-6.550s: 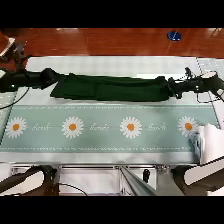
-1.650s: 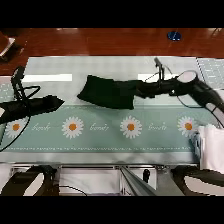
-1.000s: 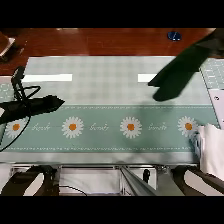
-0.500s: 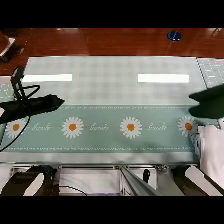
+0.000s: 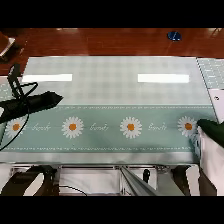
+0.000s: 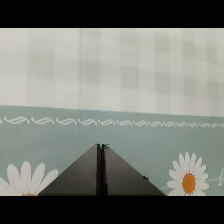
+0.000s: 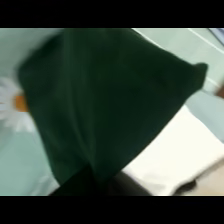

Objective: Fold the shirts.

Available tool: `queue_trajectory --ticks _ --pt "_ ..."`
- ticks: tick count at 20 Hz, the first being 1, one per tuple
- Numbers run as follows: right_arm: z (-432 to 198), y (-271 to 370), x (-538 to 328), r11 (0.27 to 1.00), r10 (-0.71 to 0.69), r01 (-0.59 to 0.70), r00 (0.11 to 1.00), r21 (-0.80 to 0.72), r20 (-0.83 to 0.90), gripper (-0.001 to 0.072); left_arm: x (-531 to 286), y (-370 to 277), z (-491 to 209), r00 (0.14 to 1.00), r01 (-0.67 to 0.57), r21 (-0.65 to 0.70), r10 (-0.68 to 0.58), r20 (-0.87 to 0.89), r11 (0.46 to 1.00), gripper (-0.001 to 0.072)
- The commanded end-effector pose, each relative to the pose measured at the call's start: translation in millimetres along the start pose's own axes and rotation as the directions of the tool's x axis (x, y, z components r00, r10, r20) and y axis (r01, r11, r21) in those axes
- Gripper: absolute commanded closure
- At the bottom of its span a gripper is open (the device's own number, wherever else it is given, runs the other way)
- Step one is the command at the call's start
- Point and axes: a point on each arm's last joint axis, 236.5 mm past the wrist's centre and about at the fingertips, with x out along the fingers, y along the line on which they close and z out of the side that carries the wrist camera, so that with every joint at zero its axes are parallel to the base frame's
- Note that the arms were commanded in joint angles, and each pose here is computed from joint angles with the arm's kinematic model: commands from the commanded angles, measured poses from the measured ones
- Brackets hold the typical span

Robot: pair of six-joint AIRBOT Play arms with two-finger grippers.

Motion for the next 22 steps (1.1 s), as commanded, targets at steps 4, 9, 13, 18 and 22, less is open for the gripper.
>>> queue_trajectory --ticks 4,9,13,18,22 --pt "-55 -48 56 0.973 -0.209 0.222 0.965 0.066 -0.155 0.0295 1 -2 18 0.997 -0.005 0.052 0.001 0.079 0.999 0.0687" --pt "51 63 21 0.965 0.249 -0.248 0.968 0.079 -0.004 0.0306 -46 -1 124 0.912 -0.08 0.118 0.025 0.41 0.99 0.0665" --pt "105 224 -82 0.612 0.788 -0.757 0.609 -0.226 0.095 0.0686 -75 -90 178 0.894 0.033 0.263 -0.146 0.424 0.964 0.0644" --pt "7 354 -78 0.434 0.761 -0.5 0.648 -0.75 0.009 0.0686 -22 -171 116 0.957 0.197 0.421 -0.266 0.112 0.885 0.0633" --pt "-98 381 46 0.381 0.488 -0.285 0.87 -0.88 -0.07 0.0686 62 -57 23 0.975 -0.057 0.427 0.142 -0.169 0.902 0.0634"
